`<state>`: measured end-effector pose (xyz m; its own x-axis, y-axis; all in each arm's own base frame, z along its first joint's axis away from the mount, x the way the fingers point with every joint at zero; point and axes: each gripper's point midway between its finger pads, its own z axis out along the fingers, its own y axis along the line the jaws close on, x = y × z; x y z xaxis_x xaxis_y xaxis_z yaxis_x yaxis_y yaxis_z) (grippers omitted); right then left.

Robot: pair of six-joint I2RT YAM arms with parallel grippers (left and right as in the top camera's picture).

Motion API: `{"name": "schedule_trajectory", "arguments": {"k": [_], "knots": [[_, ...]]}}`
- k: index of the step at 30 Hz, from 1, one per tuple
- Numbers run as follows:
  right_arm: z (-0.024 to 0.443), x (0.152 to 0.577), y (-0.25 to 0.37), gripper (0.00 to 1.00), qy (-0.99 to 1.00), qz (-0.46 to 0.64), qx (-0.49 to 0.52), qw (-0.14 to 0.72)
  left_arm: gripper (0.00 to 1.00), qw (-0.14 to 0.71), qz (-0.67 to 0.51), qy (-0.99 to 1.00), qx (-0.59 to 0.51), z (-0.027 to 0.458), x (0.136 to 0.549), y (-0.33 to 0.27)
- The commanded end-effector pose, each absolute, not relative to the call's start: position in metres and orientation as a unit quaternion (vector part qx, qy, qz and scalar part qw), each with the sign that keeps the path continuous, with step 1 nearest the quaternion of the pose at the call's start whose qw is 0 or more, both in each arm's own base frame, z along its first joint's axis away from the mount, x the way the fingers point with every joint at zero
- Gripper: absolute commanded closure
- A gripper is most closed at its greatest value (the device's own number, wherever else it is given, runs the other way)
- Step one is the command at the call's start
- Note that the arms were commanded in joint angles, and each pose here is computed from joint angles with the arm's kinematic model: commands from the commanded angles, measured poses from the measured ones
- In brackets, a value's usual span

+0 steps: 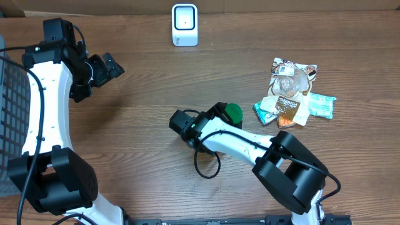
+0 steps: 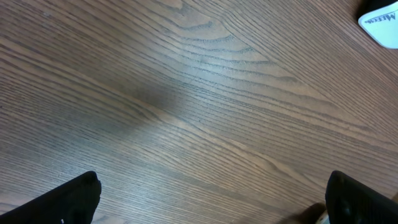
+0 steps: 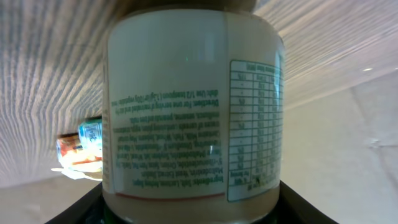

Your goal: Scan the item barcode

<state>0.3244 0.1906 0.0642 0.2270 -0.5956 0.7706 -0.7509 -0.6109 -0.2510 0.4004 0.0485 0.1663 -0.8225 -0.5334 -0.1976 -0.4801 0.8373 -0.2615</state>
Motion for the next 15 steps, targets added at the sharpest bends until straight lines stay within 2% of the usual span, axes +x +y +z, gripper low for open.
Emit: {"name": "schedule_trajectory", "arguments": {"k": [1, 2, 3, 15], "knots": [[0.050, 0.306, 0.202, 0.41, -0.407, 0.420, 0.807, 0.089, 0.00, 0.140, -0.098, 0.950, -0.260, 0.171, 0.403, 0.047], [0.050, 0.305, 0.205, 0.27, -0.403, 0.421, 0.808, 0.084, 0.01, 0.140, -0.098, 0.950, -0.260, 0.171, 0.403, 0.047], [0.051, 0.304, 0.210, 0.00, -0.401, 0.423, 0.809, 0.078, 0.00, 0.140, -0.098, 0.950, -0.260, 0.171, 0.403, 0.047], [0.052, 0.289, 0.271, 0.00, -0.378, 0.435, 0.817, -0.019, 0.01, 0.140, -0.098, 0.950, -0.260, 0.171, 0.403, 0.047]]}}
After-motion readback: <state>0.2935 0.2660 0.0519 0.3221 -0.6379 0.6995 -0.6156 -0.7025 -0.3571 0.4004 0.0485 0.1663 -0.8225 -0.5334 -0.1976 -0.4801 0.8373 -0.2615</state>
